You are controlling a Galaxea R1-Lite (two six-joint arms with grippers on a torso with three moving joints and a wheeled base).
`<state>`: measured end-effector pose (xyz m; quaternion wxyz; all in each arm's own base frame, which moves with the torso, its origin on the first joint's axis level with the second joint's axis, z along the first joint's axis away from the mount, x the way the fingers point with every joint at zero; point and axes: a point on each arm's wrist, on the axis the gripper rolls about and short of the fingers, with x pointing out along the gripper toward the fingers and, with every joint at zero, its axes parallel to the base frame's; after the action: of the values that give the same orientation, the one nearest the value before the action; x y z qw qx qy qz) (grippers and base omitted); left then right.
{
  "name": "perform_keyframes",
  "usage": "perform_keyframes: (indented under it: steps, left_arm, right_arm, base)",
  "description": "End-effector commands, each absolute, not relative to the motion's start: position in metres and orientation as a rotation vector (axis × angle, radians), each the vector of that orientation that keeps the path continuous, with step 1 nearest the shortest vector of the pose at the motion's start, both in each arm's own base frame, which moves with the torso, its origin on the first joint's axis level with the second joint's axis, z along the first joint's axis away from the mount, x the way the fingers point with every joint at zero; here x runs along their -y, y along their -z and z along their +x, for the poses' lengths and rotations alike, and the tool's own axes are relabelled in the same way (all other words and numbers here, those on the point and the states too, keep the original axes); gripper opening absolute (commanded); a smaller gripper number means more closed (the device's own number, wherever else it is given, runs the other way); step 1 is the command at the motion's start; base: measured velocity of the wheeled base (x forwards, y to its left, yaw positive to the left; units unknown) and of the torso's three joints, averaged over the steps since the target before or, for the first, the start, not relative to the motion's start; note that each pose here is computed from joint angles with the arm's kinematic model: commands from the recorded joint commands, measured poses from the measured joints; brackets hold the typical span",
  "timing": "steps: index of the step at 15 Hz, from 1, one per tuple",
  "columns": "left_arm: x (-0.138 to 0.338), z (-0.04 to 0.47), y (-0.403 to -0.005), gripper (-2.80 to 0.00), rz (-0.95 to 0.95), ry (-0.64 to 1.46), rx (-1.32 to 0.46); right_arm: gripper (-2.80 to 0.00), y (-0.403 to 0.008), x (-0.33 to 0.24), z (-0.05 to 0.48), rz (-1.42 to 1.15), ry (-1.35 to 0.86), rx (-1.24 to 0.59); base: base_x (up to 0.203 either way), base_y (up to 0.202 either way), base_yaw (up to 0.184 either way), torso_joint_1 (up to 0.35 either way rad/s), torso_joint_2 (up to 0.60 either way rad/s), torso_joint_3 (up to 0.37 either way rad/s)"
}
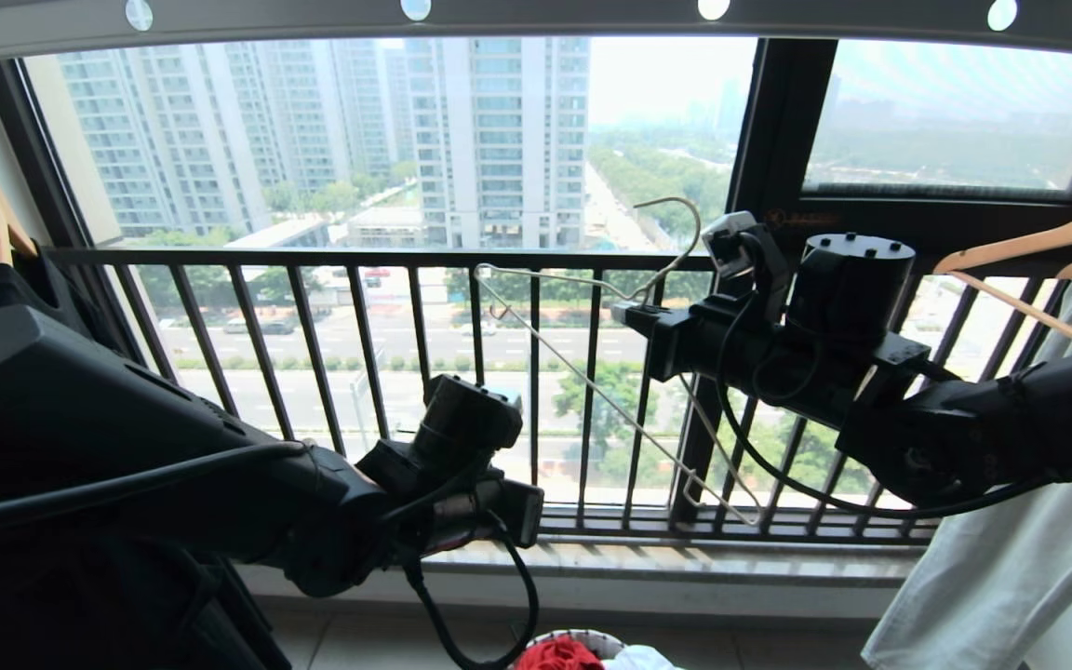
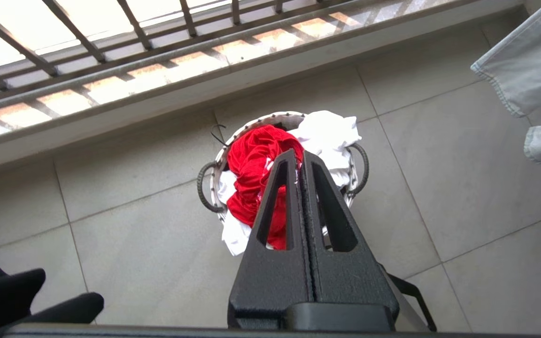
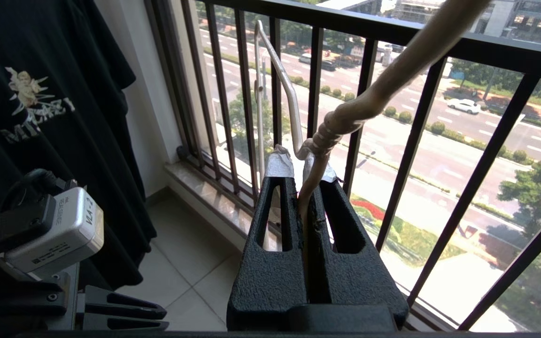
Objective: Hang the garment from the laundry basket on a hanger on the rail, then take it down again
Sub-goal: Hang the clothes rack on the clothesline
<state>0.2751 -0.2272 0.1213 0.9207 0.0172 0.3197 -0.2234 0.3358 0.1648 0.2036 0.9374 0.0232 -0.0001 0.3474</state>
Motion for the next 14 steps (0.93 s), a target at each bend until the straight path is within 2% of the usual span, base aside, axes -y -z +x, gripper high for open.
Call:
perform_keyframes:
  steps: [1, 5, 8, 14]
  left_arm:
    - [0.211, 0.248, -0.175, -2.80, 0.006, 0.489, -0.578]
    - [0.181, 0.208, -0.239, -2.80, 0.012, 0.505, -0.572]
    - [0.165, 0.190, -0.271, -2.80, -0.024, 0.510, -0.530]
    - [0.151, 0.174, -0.291, -2.80, -0.080, 0.514, -0.500]
  right_arm:
    - [-2.80, -0.201, -0.169, 0.330, 0.045, -0.728, -0.008]
    - [-2.80, -0.216, -0.164, 0.312, 0.028, -0.735, 0.032]
    - [-2.80, -0.228, -0.154, 0.293, -0.041, -0.733, 0.080]
    - [-2.80, -0.267, -0.139, 0.254, -0.074, -0.733, 0.203]
  base:
    - [0.000, 0.000, 0.000, 0.000, 0.00, 0.000]
    - [0.000, 0.000, 0.000, 0.000, 0.00, 0.000]
    - [0.000, 0.000, 0.000, 0.000, 0.00, 0.000]
    - [0.000, 0.000, 0.000, 0.000, 0.00, 0.000]
